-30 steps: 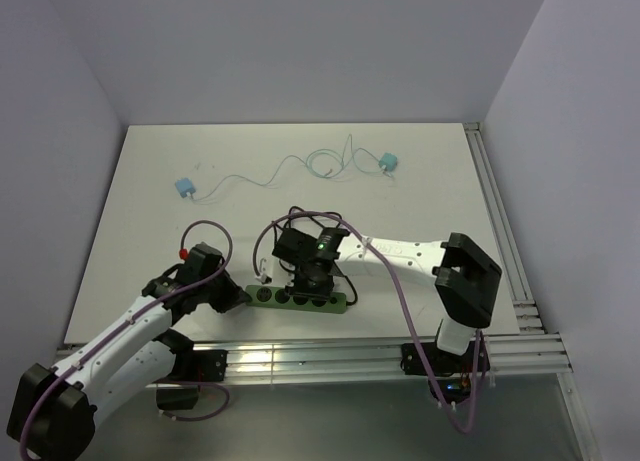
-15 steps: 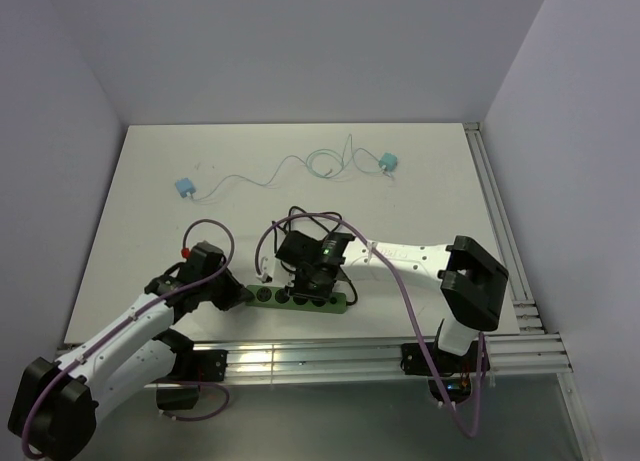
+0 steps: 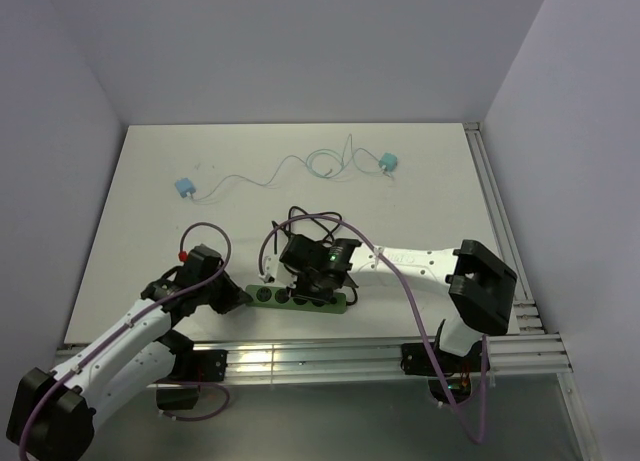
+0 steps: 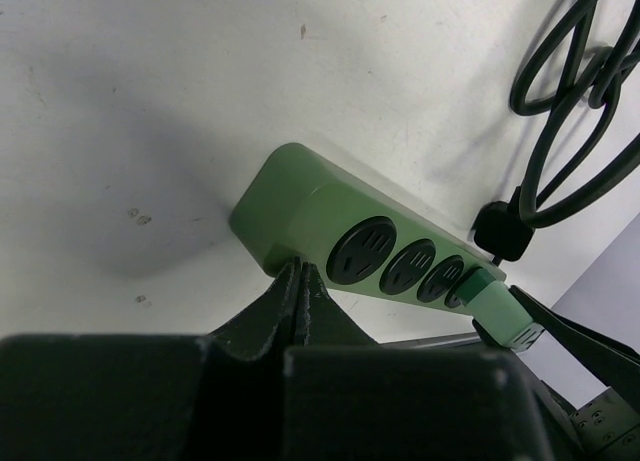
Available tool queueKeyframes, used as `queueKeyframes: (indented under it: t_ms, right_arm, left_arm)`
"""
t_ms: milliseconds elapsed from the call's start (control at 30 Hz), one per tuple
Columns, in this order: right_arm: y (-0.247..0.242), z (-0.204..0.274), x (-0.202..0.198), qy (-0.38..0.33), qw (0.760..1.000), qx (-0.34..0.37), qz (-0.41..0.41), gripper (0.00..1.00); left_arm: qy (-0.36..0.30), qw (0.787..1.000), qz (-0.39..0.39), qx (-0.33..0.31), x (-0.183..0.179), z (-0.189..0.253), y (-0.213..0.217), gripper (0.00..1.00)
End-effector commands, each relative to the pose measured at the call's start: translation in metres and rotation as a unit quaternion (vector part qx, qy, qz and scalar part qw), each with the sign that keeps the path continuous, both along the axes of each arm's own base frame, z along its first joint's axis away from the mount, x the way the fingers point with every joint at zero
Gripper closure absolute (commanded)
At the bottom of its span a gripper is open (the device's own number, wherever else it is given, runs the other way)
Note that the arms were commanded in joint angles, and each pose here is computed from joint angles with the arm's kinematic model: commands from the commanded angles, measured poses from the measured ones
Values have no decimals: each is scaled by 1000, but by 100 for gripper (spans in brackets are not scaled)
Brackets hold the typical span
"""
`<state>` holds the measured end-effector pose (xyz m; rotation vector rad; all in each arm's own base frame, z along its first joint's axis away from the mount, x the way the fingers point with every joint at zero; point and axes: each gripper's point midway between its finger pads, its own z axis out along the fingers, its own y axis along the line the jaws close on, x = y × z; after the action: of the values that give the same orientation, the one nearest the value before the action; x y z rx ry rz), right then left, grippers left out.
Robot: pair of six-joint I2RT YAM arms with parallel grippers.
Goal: Insert the plug
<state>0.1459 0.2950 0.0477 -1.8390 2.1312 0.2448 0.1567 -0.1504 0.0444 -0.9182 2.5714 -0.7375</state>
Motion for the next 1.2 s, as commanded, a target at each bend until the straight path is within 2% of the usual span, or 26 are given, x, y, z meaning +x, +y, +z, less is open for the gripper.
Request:
queueKeyframes:
  t_ms: [0,267,433,467,500,533,567,600,700,767,833,867,967,1000,1167]
  right_arm:
    - [-29,-73,-67,149,985,-92,5,100]
    - [-10,-65,-80,180,982,-53,-2,100]
    - [-18,-62,-53,96,993,-56,-37,99]
    - [-16,-58,-49,83,995,-45,-44,88]
    - [-12,-50,-46,71,996,-23,-51,85]
    - [-11,-47,-43,65,996,-14,-54,81]
    - [-9,-43,-39,53,997,-6,-59,72]
    - [-5,-37,-36,45,997,4,-57,69]
    - [9,-24,-23,18,998,27,-54,57]
    - [17,-15,-16,9,998,34,-55,56]
    - [24,-6,-7,-4,997,45,-56,46]
    - [24,-5,-4,-8,997,46,-58,34]
    - [25,3,4,-20,997,53,-58,32]
    - [26,11,8,-27,996,67,-56,3]
    - [31,58,25,-58,988,122,-70,1]
  left_arm:
    - [-6,1000,7,2,1,3,3,100]
    - [-25,999,9,25,10,18,8,100]
    - [-30,999,6,13,10,18,5,93]
    - [-30,999,7,12,9,18,5,91]
    - [-33,999,5,11,10,19,5,85]
    - [-35,999,6,13,11,20,5,83]
    - [-37,999,6,12,11,21,5,81]
    - [-39,999,6,12,12,23,5,78]
    - [-46,999,10,8,14,27,5,76]
    - [-46,999,10,7,14,29,4,76]
    - [-44,999,9,8,13,30,5,75]
    - [-47,999,11,9,14,33,5,75]
    - [-53,998,18,11,13,36,9,70]
    - [-53,998,20,13,12,37,10,69]
    - [-64,997,26,17,13,47,14,53]
